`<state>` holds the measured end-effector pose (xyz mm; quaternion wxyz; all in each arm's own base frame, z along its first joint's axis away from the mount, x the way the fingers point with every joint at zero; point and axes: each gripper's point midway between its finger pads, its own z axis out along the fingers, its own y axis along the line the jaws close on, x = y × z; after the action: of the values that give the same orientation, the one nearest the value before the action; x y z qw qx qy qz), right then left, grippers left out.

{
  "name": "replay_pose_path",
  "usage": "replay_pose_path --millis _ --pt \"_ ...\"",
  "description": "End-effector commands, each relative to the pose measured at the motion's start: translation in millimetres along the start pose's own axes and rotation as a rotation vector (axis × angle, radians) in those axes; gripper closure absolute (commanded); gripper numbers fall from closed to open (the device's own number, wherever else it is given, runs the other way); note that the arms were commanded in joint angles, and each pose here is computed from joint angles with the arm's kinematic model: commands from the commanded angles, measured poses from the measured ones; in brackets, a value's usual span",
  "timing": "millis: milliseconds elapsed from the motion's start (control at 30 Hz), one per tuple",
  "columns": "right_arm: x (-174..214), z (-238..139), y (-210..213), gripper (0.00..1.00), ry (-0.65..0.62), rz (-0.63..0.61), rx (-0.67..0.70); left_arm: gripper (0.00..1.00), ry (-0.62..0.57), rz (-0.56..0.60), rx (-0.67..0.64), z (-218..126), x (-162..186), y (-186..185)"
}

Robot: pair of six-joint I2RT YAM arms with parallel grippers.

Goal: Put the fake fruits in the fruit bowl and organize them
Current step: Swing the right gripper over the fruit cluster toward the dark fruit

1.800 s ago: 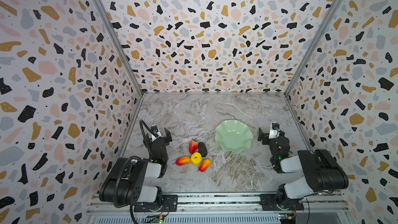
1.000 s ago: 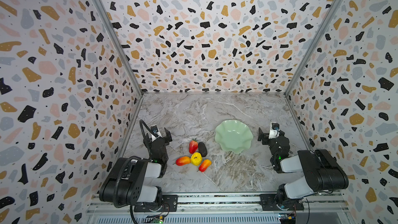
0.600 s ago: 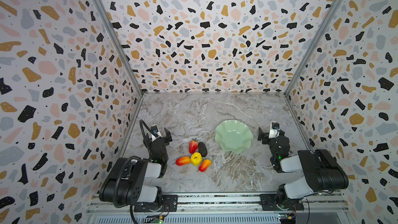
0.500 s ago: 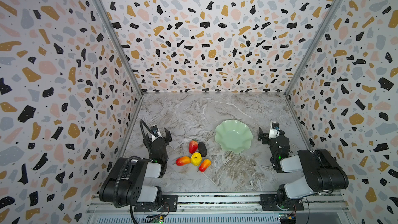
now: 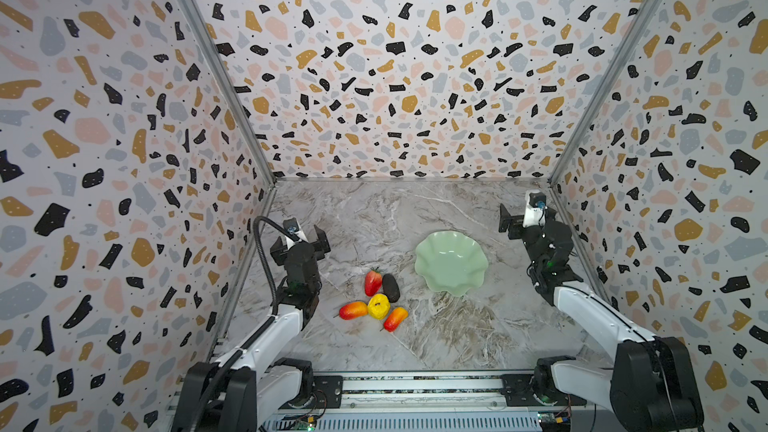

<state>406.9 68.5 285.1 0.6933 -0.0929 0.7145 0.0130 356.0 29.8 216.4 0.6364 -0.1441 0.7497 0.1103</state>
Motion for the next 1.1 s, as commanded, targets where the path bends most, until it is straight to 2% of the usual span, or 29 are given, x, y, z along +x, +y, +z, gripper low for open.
replay_pose_path --millis 0,133,233,333,433,500,600,800,1067 --pt "42 6 73 0.01 0.285 -0.101 -0.234 0.00 0.132 0.012 0.080 -12 -10 -17" --pt "51 2 166 0.01 0.375 -0.232 -0.490 0.00 0.178 0.045 0.153 -24 -41 -31" --pt "55 -11 224 0.01 0.428 -0.305 -0.672 0.00 0.253 0.124 0.189 -32 -55 -36" --pt "56 -17 266 0.01 0.486 -0.320 -0.792 0.00 0.324 0.223 0.178 -39 -57 -30" --pt "64 -13 295 0.01 0.551 -0.305 -0.813 0.01 0.354 0.306 0.159 -38 -45 -23" --pt "71 -10 307 0.01 0.614 -0.252 -0.812 0.01 0.370 0.326 0.157 -35 -35 -24" --pt "79 -17 324 0.01 0.692 -0.193 -0.841 0.01 0.402 0.317 0.244 -33 -20 -39" --pt "91 -50 346 0.00 0.782 -0.170 -0.880 0.00 0.420 0.294 0.307 -36 -7 -46" --pt "116 -77 358 0.15 0.885 -0.146 -0.932 0.00 0.403 0.283 0.285 -37 -9 -40"
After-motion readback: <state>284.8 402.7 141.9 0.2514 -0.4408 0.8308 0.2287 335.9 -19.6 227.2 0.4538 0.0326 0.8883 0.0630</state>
